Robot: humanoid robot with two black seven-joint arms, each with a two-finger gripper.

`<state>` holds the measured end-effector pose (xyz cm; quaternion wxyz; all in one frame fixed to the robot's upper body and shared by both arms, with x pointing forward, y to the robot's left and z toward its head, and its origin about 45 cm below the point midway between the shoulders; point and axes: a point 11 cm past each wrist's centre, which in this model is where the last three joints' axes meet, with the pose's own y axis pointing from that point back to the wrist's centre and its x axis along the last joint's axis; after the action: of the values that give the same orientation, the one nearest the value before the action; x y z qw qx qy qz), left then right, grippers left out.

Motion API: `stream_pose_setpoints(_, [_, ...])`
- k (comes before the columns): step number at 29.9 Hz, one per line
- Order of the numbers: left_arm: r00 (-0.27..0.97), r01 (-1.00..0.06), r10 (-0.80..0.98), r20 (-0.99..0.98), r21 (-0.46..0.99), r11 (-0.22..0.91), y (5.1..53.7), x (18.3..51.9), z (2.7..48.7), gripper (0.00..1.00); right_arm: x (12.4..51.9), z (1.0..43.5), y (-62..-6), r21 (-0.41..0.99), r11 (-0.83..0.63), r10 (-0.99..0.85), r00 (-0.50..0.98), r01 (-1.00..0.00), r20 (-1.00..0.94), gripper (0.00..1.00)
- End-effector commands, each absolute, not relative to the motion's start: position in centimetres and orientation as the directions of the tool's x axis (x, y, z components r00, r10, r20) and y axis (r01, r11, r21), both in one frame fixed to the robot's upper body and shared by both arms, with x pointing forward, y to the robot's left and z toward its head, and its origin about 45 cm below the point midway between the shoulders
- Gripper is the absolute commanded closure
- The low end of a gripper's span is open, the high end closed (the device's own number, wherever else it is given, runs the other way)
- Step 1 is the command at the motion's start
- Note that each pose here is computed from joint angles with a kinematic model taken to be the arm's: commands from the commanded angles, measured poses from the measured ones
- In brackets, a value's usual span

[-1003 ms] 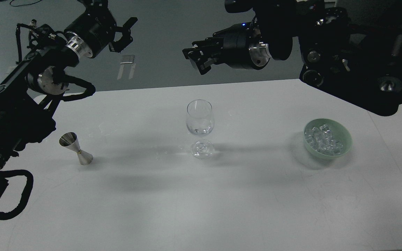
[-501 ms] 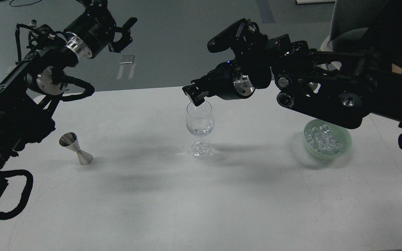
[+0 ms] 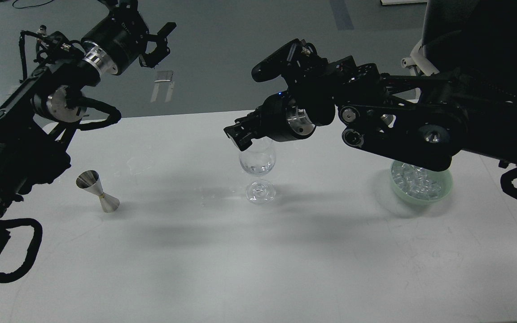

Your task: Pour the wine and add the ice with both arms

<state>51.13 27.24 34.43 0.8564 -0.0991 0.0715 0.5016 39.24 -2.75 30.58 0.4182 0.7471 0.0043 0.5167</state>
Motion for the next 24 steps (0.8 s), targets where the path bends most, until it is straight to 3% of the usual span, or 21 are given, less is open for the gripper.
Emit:
stream_pose_setpoints(1, [0.487, -0.873, 0.845, -0.22, -0.1, 0.477, 27.27, 51.14, 34.56, 0.01, 39.47, 30.94, -2.96, 0.627, -0.646, 0.44, 0.46, -0.435, 0.771, 0.8])
stream_pose_setpoints(24, [0.481, -0.877, 0.85, -0.215, -0.1, 0.471, 27.94, 51.09, 34.69, 0.01, 39.32, 30.45, -3.17, 0.639, -0.637, 0.452, 0.463, -0.431, 0.763, 0.79])
